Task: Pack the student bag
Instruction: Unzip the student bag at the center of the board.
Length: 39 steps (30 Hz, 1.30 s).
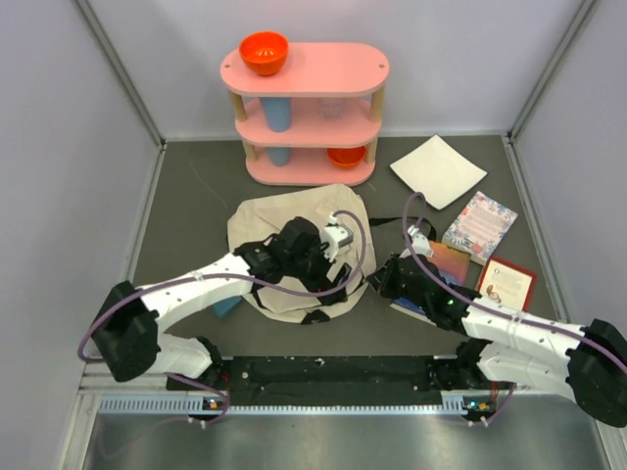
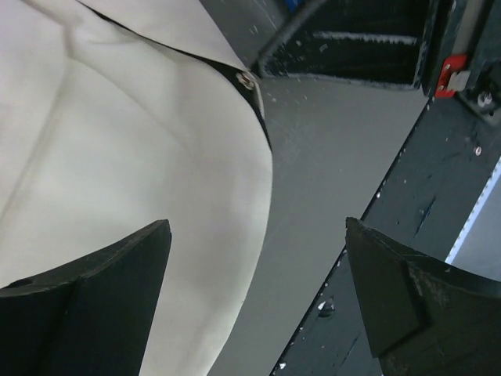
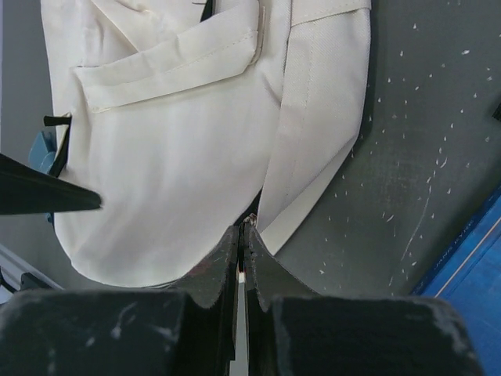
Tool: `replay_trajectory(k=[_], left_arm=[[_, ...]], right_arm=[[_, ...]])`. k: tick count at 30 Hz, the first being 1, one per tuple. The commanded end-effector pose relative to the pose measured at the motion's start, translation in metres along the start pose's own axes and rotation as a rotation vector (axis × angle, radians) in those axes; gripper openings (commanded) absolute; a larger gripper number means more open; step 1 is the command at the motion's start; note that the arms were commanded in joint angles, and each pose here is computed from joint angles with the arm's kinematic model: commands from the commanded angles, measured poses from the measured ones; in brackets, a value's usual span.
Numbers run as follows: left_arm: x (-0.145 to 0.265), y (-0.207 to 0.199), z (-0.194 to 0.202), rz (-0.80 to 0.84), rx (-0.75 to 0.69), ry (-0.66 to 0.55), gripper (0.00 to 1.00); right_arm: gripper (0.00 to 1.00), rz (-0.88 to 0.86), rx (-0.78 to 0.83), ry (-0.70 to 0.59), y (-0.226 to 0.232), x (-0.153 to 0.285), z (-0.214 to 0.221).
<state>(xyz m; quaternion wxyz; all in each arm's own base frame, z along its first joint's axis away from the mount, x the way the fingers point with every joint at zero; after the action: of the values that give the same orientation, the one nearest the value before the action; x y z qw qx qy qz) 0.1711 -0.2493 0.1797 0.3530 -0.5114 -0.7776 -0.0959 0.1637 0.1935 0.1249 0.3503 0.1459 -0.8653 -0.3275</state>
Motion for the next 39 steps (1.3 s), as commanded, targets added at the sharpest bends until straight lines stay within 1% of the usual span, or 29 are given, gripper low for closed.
replay_trajectory(k=[1,5,6,8,9,10,12,13,15,16,19,20,21,25,29,30,35,39], left_arm=[[-0.013,-0.015,-0.018,0.078,-0.090,-0.024,0.96],[-0.029,-0.016,-0.010,0.065,-0.079,0.014,0.87],[-0.033,-0.015,-0.008,0.061,-0.072,0.029,0.82],[-0.036,-0.014,-0.007,0.043,-0.058,0.041,0.75],[-0.038,-0.011,-0.006,0.030,-0.048,0.056,0.69],[-0.039,-0.010,-0.006,0.016,-0.042,0.059,0.61],[-0.042,-0.006,-0.005,-0.023,-0.030,0.065,0.58],[-0.043,-0.004,-0.005,-0.036,-0.024,0.068,0.45],[-0.041,-0.001,-0.005,-0.074,-0.022,0.066,0.35],[-0.041,0.000,-0.006,-0.088,-0.019,0.062,0.24],[-0.041,0.004,-0.003,-0.119,-0.030,0.077,0.12],[-0.040,0.005,-0.004,-0.128,-0.034,0.078,0.03],[-0.040,0.008,-0.003,-0.152,-0.033,0.084,0.00],[-0.036,0.005,-0.003,-0.136,-0.031,0.084,0.00],[-0.024,-0.002,0.001,-0.103,-0.026,0.051,0.00],[-0.016,-0.006,-0.003,-0.091,-0.033,0.020,0.00],[0.005,-0.016,0.005,-0.039,-0.050,-0.026,0.00],[0.010,-0.017,0.011,-0.038,-0.061,-0.034,0.00]], right_arm=[[0.00,-0.066,-0.015,-0.058,0.018,0.005,-0.016],[0.00,-0.070,-0.020,-0.062,0.018,0.007,-0.017],[0.00,-0.074,-0.019,-0.064,0.019,0.007,-0.018],[0.00,-0.070,-0.018,-0.062,0.018,0.008,-0.017],[0.00,-0.074,-0.020,-0.062,0.018,0.008,-0.017],[0.00,-0.075,-0.020,-0.063,0.018,0.009,-0.017],[0.00,-0.076,-0.017,-0.064,0.017,0.010,-0.017],[0.00,-0.074,-0.021,-0.068,0.017,0.010,-0.017],[0.00,-0.065,-0.021,-0.067,0.015,0.011,-0.017],[0.00,-0.067,-0.022,-0.067,0.015,0.011,-0.017],[0.00,-0.069,-0.026,-0.070,0.013,0.012,-0.016],[0.00,-0.067,-0.028,-0.070,0.013,0.012,-0.016],[0.00,-0.065,-0.027,-0.068,0.012,0.013,-0.015],[0.00,-0.050,-0.034,-0.077,0.011,0.012,-0.016],[0.00,-0.006,-0.043,-0.108,0.011,0.005,-0.022],[0.00,0.003,-0.045,-0.116,0.011,0.003,-0.024],[0.00,-0.031,-0.035,-0.151,0.026,-0.007,-0.039],[0.00,-0.048,-0.039,-0.166,0.033,-0.018,-0.051]])
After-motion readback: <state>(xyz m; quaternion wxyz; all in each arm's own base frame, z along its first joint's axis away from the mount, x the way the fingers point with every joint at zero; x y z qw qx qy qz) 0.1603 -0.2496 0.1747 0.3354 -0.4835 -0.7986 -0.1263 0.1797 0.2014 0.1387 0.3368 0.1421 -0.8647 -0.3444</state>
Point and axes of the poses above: each gripper's point midway between its finger pads, its own x axis back along the fingers, its own y axis along the line the jaws close on, z = x × y, the point moved 7 cm from there along x, back along the fingers, and after that the axes turned 8 degrees about -x, right-handed, at the moved point
